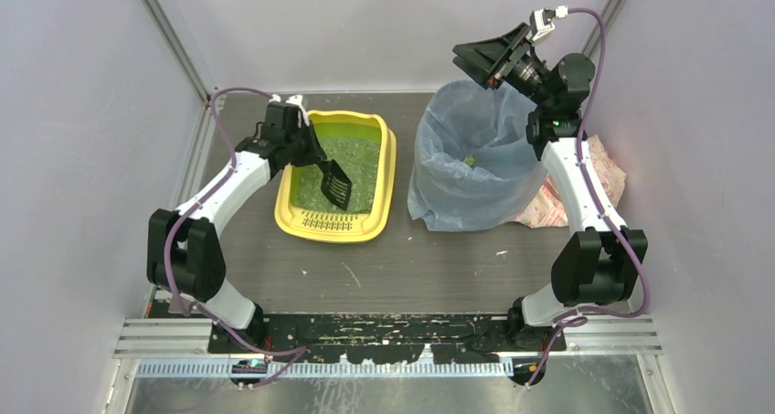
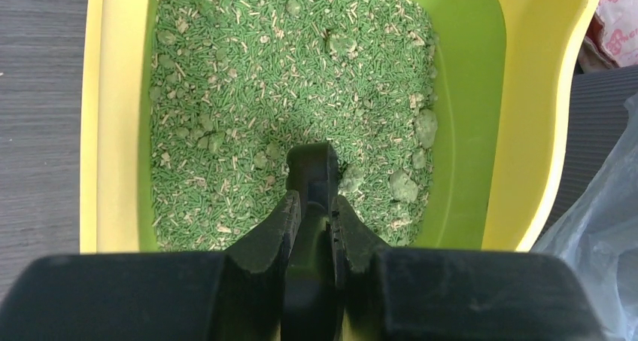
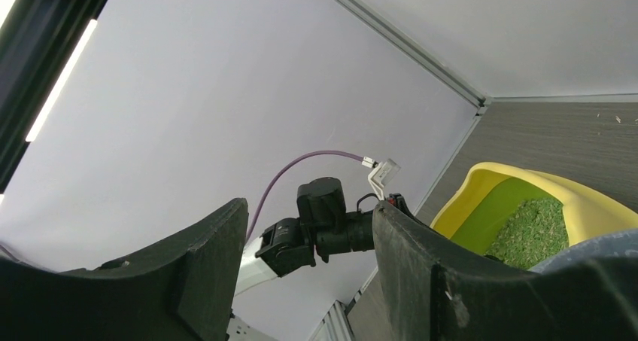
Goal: Clean the litter box
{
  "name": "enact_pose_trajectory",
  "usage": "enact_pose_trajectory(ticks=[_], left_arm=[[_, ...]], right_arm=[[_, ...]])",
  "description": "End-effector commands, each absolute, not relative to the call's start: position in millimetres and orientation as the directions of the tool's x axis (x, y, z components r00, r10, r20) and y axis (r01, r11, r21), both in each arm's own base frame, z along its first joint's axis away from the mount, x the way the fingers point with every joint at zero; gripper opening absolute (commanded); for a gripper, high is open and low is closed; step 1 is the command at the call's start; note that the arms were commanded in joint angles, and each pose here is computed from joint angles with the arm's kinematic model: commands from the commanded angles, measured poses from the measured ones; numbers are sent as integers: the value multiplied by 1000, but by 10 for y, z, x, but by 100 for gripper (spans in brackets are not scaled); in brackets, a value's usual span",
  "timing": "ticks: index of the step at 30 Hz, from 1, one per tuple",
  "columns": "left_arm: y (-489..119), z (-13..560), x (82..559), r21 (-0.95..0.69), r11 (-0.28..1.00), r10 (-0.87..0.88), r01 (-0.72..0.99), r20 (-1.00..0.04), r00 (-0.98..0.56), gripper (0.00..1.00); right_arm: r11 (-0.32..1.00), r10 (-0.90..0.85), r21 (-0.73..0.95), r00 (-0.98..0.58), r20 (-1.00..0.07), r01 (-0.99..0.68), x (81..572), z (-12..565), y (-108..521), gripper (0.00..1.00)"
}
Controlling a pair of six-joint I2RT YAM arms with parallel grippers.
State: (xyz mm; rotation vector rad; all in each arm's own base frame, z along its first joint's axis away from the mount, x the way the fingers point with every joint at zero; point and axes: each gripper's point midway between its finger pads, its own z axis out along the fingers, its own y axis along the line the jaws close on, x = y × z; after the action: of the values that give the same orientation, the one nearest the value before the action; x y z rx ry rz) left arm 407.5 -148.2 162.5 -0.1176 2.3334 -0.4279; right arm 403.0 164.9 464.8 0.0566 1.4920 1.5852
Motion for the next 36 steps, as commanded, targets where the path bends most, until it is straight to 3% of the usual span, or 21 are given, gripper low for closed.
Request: enact_pose_trajectory(ticks=[1, 8, 23, 28, 36], left_arm=[[-1434, 1638, 4277, -277, 960, -187, 38, -737, -650, 0], [-1457, 1521, 4275, -291, 956, -202, 30, -731, -652, 0], [-1926, 1178, 4031, -562, 827, -377, 18, -578, -724, 0], [-1803, 1275, 4079, -541, 841, -376, 14, -602, -704, 0], [-1564, 1694, 4267, -661, 751, -496, 20, -583, -643, 0]], right_arm=[[177, 608, 757, -534, -587, -629, 3902, 4784, 1655, 67], [185, 604, 759, -537, -589, -624, 3932, 4754, 1656, 67], [184, 598, 778, -559, -574, -601, 4041, 4618, 1663, 66], [180, 598, 781, -563, -570, -599, 4059, 4601, 1665, 66], [175, 597, 786, -571, -563, -593, 4077, 4567, 1669, 66]])
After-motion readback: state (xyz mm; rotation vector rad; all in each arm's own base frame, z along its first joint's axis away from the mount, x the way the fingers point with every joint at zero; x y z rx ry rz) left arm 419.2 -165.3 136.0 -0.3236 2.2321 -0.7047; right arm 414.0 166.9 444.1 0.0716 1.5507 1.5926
